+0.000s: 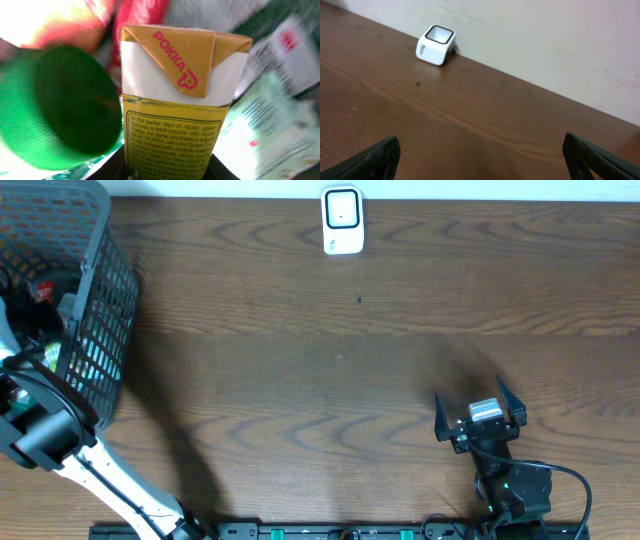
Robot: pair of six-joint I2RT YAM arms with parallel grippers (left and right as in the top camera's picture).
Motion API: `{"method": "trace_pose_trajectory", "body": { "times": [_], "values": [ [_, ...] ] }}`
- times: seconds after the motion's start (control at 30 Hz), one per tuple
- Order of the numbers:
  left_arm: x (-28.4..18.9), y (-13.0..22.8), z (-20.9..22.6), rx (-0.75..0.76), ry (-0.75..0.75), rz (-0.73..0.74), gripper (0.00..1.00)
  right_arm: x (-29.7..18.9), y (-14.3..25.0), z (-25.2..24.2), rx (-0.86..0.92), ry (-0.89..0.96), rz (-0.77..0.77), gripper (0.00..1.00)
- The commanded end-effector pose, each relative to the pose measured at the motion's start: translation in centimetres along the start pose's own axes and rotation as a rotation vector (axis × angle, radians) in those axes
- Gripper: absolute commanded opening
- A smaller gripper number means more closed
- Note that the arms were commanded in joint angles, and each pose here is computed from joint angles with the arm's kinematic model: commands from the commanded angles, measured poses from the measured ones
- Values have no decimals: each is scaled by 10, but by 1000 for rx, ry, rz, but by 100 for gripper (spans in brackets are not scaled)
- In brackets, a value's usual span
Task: Scan the item barcode
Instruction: 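Reach the left gripper into the basket and grasp the POKKA tea carton, then carry the carton with the left gripper and set it upright near the right arm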
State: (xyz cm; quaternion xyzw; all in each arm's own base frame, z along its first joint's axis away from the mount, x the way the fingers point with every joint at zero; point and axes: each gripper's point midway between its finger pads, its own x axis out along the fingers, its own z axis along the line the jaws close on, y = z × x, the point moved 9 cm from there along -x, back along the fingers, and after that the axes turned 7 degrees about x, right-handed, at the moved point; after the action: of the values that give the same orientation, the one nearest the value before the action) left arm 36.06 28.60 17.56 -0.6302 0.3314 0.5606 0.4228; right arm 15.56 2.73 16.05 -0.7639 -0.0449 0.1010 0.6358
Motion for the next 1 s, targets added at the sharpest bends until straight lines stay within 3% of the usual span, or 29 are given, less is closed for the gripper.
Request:
{"method": "trace_pose_trajectory", "body": {
  "times": [0.0, 0.27, 0.5, 0.63, 0.97],
  "values": [
    [-100, -13, -3, -38, -46, -281, 27, 0, 1, -2, -7, 10, 2, 99],
    [-260, 20, -25, -138, -81, -759, 27, 0, 1, -2, -7, 10, 2, 99],
    [-347, 92, -91, -56, 18, -953, 27, 0, 1, -2, -7, 10, 2, 99],
    [-356, 128, -145, 100, 136, -907, 27, 0, 1, -2, -7, 10, 2, 99],
    [-287, 186, -283, 511, 345, -440, 27, 0, 1, -2, -7, 10, 2, 99]
  ]
}}
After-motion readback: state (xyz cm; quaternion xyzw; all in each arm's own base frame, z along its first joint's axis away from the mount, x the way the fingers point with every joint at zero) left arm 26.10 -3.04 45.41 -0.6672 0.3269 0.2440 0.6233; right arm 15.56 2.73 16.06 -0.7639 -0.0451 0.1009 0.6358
